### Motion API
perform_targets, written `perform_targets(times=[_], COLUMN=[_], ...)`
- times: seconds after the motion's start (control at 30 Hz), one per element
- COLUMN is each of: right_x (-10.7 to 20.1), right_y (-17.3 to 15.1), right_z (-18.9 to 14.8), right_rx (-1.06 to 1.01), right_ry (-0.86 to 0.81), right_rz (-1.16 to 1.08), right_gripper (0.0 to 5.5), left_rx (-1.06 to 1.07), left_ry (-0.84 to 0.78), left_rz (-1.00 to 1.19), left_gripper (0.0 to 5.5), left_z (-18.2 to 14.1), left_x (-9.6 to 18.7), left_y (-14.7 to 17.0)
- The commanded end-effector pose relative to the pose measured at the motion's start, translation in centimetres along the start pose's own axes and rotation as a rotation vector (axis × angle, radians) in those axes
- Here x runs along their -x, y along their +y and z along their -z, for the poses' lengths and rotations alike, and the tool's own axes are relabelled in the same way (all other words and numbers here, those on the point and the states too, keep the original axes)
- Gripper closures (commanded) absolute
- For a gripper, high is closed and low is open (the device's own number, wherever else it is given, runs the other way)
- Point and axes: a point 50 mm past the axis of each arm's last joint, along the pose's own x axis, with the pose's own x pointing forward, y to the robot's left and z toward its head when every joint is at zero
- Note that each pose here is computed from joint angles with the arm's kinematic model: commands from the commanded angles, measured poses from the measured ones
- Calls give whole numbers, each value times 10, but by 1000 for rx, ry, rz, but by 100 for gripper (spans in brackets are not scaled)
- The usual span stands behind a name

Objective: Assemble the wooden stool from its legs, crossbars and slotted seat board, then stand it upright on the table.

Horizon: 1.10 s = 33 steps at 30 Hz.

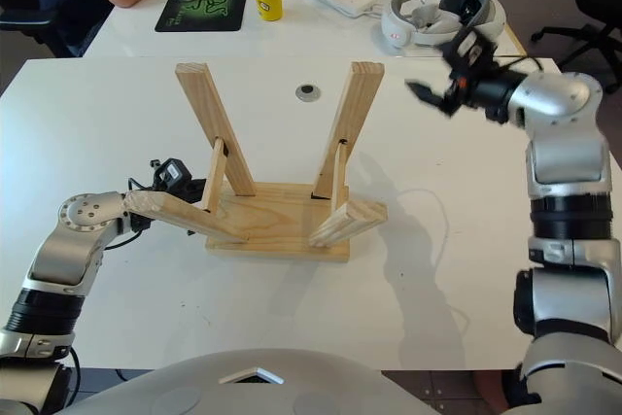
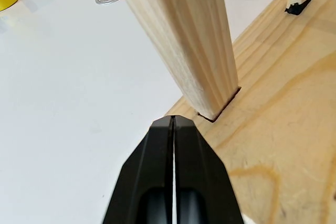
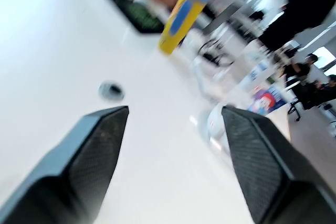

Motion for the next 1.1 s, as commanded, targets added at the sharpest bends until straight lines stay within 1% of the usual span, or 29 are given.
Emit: perform_targets(times=[0.03,0.07,0.13,0.17,0.27,0.33,0.4,0.43,0.47,0.5,0.53,0.57,0.6,0.67,0.73,0.77,0.8,0.93,1.1], right_x=[-20,-20,-15,-11,7,17,17,5,-9,-21,-28,-28,-22,0,5,3,0,-10,-13], right_y=[8,14,18,16,2,-7,-9,6,23,44,66,86,101,125,128,126,124,113,76], right_z=[-70,-86,-116,-131,-172,-189,-195,-181,-161,-135,-100,-65,-39,2,19,19,12,-31,-79], right_rx=[-416,-476,-567,-603,-678,-719,-715,-657,-610,-572,-542,-533,-524,-486,-465,-465,-479,-583,-791], right_ry=[-465,-550,-694,-770,-977,-1065,-1053,-918,-757,-576,-359,-151,-17,186,279,279,233,-31,-375], right_rz=[-27,-77,-148,-165,-181,-165,-159,-188,-228,-281,-351,-417,-474,-577,-561,-538,-536,-551,-453], right_gripper=[282,309,333,356,400,427,465,481,492,509,518,541,548,548,548,548,548,548,548], left_rx=[-5,-4,-5,-5,0,3,6,7,9,10,11,12,12,12,13,13,13,15,17], left_ry=[-8,-9,-9,-8,-11,-11,-13,-14,-16,-18,-21,-25,-27,-32,-34,-35,-36,-41,-37], left_rz=[8,11,17,17,17,15,13,11,8,5,3,1,0,0,-4,-6,-8,-16,-18], left_gripper=[550,550,550,550,550,550,550,550,550,550,550,550,550,550,550,550,550,550,550], left_z=[-2,-2,-1,-1,-1,0,0,0,0,0,-1,-1,-2,-3,-3,-3,-3,-5,-4], left_x=[-5,-5,-6,-7,-8,-8,-8,-8,-8,-7,-7,-7,-7,-8,-7,-6,-6,-7,-7], left_y=[-3,-4,-4,-5,-6,-7,-8,-9,-9,-10,-10,-11,-12,-13,-14,-14,-14,-14,-15])
